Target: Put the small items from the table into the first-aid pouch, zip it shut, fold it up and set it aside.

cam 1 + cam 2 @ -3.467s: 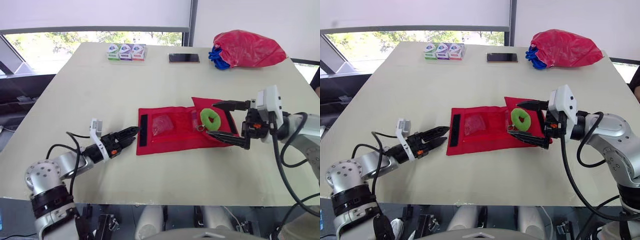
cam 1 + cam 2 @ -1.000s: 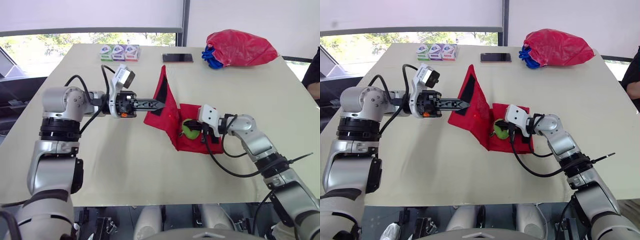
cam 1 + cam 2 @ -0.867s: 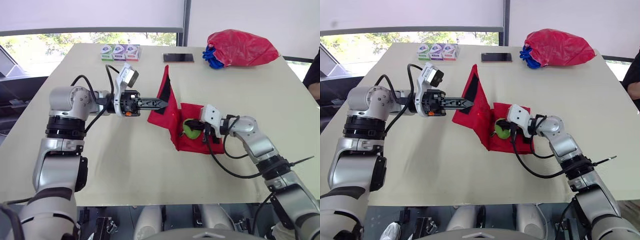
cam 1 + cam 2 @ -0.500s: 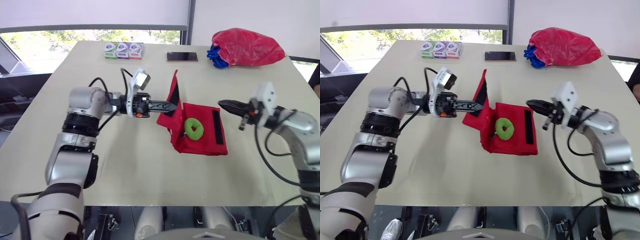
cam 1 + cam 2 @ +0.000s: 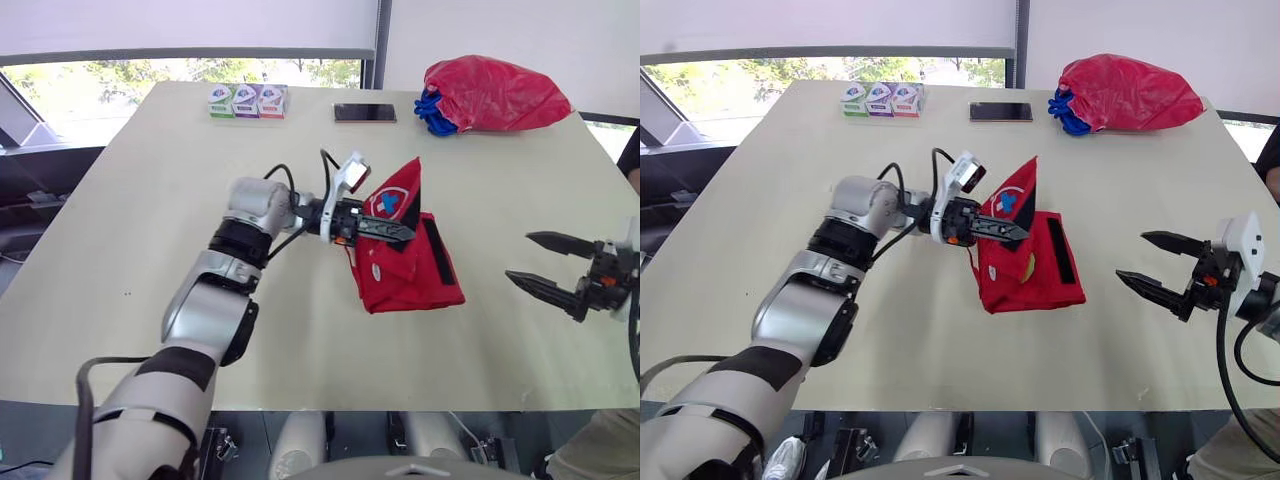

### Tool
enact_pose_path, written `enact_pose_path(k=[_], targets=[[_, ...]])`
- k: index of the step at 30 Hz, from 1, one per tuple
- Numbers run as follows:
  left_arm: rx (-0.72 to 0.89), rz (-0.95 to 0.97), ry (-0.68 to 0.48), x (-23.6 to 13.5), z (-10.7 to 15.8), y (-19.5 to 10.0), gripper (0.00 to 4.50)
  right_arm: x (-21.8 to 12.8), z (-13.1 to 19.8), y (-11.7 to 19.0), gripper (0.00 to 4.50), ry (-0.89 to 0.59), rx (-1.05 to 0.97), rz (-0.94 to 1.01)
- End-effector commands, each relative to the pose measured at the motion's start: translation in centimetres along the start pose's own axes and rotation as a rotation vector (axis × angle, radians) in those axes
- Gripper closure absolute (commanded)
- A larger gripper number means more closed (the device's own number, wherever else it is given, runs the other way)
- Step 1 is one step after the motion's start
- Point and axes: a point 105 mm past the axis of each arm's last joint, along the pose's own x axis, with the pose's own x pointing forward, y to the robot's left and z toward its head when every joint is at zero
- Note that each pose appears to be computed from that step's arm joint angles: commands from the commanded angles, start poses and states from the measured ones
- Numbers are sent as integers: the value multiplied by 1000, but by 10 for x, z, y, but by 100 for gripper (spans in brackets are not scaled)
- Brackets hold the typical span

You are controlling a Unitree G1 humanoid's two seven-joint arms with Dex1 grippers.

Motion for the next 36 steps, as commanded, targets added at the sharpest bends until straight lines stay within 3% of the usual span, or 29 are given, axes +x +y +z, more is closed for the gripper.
enact_pose_path(k=[1, 5, 10, 14, 17, 26, 32, 36], targets=[[42, -31, 13, 8, 4, -2, 450, -5, 15, 0, 6, -41, -65, -33], [65, -13, -49, 17, 9, 9, 450, -7, 12, 1, 6, -36, -68, -52], [76, 5, -86, 21, 13, 16, 281, -9, 11, -1, 0, -37, -66, -57], [78, -3, -105, 21, 14, 16, 108, -11, 8, -2, 0, -30, -60, -58], [83, 13, -148, 23, 18, 19, 8, -11, 6, -3, 0, -27, -61, -59], [158, 46, -185, 31, 17, 21, 8, -10, 5, -3, 0, -27, -66, -61], [308, 179, -208, 46, 10, 34, 8, -7, 6, -4, 0, -29, -76, -74], [497, 263, -167, 57, 3, 36, 8, -3, 8, -3, 0, -35, -79, -73]])
